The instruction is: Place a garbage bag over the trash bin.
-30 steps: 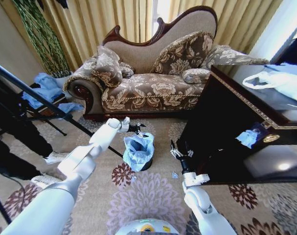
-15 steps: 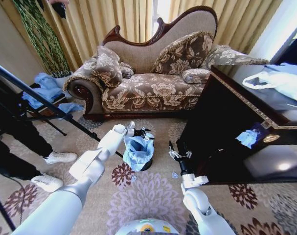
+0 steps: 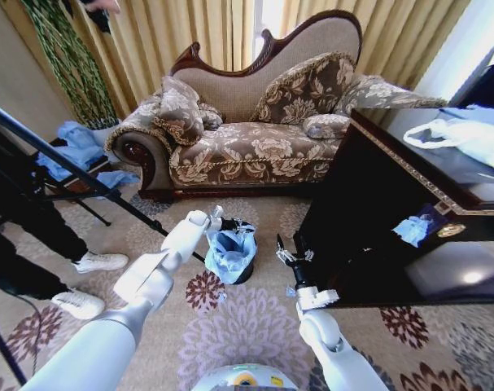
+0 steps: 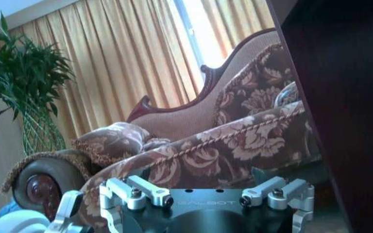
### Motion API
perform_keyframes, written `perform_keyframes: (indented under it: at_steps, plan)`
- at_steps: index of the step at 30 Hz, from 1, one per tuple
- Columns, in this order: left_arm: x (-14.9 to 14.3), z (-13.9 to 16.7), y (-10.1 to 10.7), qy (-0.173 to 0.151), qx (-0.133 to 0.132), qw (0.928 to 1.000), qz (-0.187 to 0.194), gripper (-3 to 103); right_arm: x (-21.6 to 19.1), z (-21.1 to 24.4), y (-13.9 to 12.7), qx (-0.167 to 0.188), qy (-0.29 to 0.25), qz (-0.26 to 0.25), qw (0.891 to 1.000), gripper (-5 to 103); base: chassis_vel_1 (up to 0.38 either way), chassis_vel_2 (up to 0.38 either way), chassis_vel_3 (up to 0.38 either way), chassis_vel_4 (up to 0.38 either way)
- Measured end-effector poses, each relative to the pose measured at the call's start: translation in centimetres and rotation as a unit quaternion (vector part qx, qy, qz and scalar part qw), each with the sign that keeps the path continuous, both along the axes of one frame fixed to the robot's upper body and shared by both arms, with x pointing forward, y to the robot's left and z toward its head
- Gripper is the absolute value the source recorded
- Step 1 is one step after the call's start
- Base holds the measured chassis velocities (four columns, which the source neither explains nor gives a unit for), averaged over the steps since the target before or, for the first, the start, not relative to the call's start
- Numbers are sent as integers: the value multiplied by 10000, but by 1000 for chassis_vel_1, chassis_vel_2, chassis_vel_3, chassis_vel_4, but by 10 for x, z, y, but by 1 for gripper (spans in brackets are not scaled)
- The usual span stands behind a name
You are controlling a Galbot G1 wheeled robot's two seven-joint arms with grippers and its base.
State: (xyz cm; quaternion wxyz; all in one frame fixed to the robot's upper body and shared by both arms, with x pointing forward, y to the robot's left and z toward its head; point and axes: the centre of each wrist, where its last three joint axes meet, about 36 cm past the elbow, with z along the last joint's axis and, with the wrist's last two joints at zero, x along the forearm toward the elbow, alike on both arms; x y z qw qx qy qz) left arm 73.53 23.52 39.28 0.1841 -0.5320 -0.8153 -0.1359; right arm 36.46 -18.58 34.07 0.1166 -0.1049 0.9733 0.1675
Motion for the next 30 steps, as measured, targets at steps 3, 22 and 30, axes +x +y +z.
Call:
perform_keyframes:
  at_steps: [3, 22, 30]
  plan:
    - [1, 2, -1, -58, -59, 9999, 141, 14, 2, -2, 3, 1, 10, 23, 10000, 100, 0, 0, 0, 0]
    - [-3, 4, -24, -501, -592, 9933, 857, 24, 6, -3, 23, -78, 143, 219, 9996, 100, 0, 0, 0, 0]
    - [-19, 20, 6, -594, -718, 9941, 557, 52, -1, 2, 55, -3, 504, 217, 9985, 100, 0, 0, 0, 0]
